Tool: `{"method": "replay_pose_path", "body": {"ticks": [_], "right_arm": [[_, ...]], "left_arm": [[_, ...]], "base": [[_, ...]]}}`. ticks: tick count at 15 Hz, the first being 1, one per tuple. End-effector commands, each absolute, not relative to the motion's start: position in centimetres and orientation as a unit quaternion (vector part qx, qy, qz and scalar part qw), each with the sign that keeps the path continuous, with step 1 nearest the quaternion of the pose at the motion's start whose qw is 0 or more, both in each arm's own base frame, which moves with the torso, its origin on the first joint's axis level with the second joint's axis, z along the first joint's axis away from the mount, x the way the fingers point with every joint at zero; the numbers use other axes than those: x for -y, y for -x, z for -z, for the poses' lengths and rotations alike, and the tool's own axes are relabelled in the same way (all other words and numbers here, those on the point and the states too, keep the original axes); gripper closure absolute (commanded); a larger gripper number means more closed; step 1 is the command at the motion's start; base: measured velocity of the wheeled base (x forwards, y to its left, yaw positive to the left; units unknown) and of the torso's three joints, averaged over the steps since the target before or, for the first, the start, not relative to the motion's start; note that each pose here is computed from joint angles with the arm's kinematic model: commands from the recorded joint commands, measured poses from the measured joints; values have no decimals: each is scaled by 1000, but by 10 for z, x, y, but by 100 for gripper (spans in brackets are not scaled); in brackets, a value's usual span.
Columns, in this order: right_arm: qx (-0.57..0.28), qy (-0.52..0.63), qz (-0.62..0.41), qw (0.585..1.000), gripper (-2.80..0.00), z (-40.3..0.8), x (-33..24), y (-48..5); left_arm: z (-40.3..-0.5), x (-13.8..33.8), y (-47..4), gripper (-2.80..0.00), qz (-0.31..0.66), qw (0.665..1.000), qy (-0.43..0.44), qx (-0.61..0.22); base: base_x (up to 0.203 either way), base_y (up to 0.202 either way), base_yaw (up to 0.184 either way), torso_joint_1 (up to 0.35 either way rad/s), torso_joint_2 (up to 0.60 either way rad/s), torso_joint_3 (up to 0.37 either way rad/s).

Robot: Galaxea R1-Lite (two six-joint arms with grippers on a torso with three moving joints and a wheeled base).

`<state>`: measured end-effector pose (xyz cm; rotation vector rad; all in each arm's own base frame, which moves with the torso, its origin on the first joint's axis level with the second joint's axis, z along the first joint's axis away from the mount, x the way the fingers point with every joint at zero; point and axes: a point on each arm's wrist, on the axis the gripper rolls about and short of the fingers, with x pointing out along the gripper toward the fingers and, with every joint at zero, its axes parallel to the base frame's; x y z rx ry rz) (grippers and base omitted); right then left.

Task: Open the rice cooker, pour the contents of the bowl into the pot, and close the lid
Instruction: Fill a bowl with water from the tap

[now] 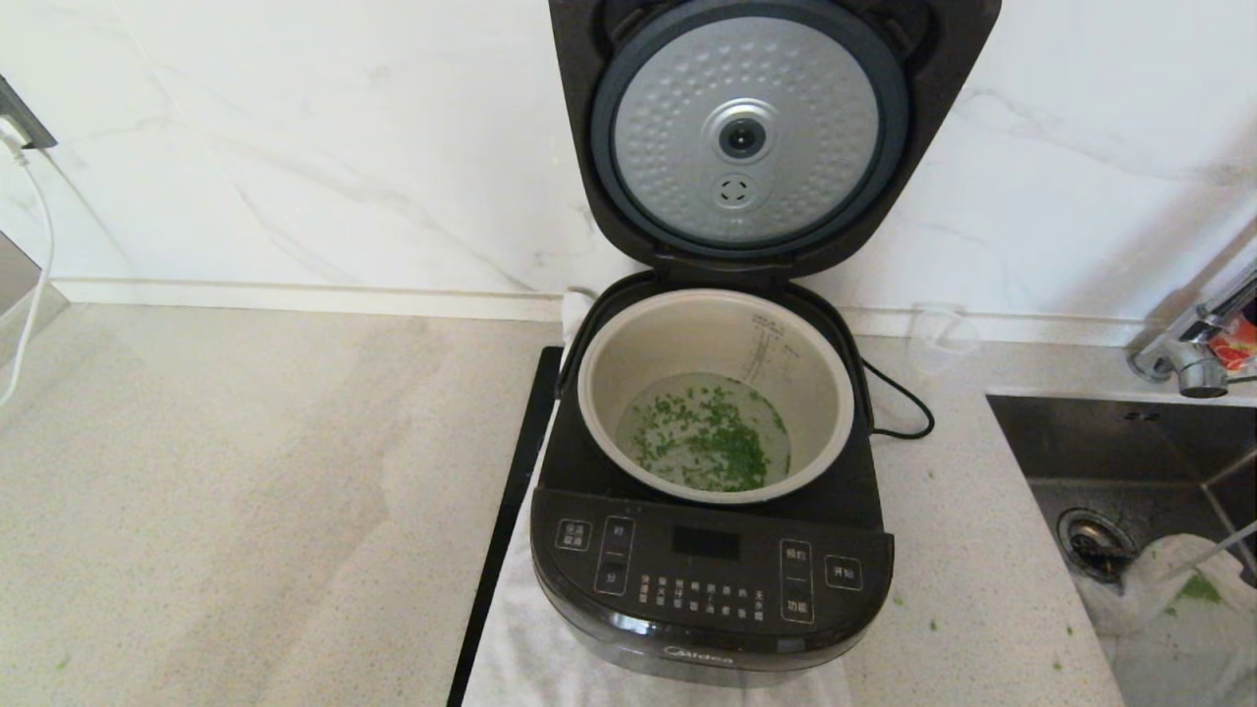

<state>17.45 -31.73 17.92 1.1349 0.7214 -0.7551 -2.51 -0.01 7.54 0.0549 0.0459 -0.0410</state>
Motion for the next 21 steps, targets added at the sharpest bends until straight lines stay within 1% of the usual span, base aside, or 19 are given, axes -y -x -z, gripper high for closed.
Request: {"method": "replay_pose_path", "body": {"ticks": [1,3,7,11,14,21], "right_arm": [[-333,-544,345,688,0,-144,354,-175],[-322,-556,332,690,0,-138,367,-176],[-311,-570,300,699,0,-136,374,-186],[-305,-575,289,702,0,-135,376,-218],[-312,-570,273,710,0,-138,365,-239],[-308,-572,273,709,0,-147,359,-241]], "left_arm": [[-75,0,25,0,21,999,-28,-23],[-75,0,25,0,21,999,-28,-23],[-75,0,25,0,21,999,-28,-22],[-75,0,25,0,21,999,-28,-23],[-75,0,25,0,21,999,-28,-23],[-75,0,25,0,21,999,-28,-23]], "base": [[0,0,0,0,0,0],[0,0,0,0,0,0],[0,0,0,0,0,0],[0,0,0,0,0,0],[0,0,0,0,0,0],[0,0,0,0,0,0]]}}
